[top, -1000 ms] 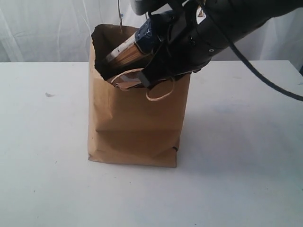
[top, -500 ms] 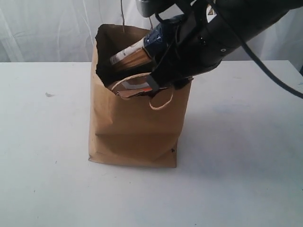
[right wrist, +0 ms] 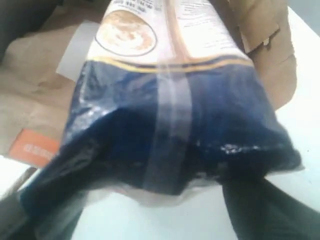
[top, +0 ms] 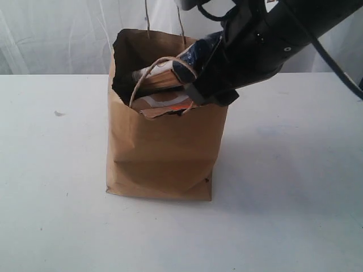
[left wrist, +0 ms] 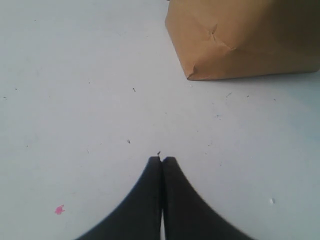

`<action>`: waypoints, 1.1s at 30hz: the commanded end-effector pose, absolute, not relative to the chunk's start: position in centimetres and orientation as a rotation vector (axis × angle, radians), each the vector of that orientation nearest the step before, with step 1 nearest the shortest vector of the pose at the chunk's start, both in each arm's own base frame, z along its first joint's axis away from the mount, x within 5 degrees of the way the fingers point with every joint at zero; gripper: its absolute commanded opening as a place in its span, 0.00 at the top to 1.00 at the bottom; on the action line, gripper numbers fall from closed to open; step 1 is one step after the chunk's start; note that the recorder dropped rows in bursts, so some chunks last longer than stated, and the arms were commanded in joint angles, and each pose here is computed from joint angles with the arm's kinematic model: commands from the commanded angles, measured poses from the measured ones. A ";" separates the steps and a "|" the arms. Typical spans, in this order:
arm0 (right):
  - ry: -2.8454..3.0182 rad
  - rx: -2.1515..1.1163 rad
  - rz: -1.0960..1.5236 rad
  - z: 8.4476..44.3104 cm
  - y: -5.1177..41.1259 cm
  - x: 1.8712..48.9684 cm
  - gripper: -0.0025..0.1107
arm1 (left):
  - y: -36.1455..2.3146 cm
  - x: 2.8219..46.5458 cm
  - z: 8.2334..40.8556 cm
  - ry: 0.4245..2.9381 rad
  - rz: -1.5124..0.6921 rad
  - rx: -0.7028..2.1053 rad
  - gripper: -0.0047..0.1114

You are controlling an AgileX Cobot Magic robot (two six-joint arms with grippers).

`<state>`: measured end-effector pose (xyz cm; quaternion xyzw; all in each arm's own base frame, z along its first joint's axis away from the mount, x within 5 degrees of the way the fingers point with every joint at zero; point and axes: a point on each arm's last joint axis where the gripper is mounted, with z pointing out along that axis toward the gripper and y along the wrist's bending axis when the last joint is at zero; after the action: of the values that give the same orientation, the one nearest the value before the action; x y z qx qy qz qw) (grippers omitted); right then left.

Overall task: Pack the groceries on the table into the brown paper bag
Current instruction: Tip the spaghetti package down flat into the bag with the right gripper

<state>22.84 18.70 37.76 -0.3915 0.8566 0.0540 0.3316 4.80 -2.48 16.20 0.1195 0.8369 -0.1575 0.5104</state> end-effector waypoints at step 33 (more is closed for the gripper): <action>2.251 -1.045 0.181 40.0 17.6 21.1 0.31 | -2.4 4.8 16.2 2.011 -0.378 0.281 0.96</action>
<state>21.17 17.69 39.43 -0.3951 0.8631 0.0663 0.3076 4.80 -2.48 16.20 0.1195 0.8369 -0.1575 0.5104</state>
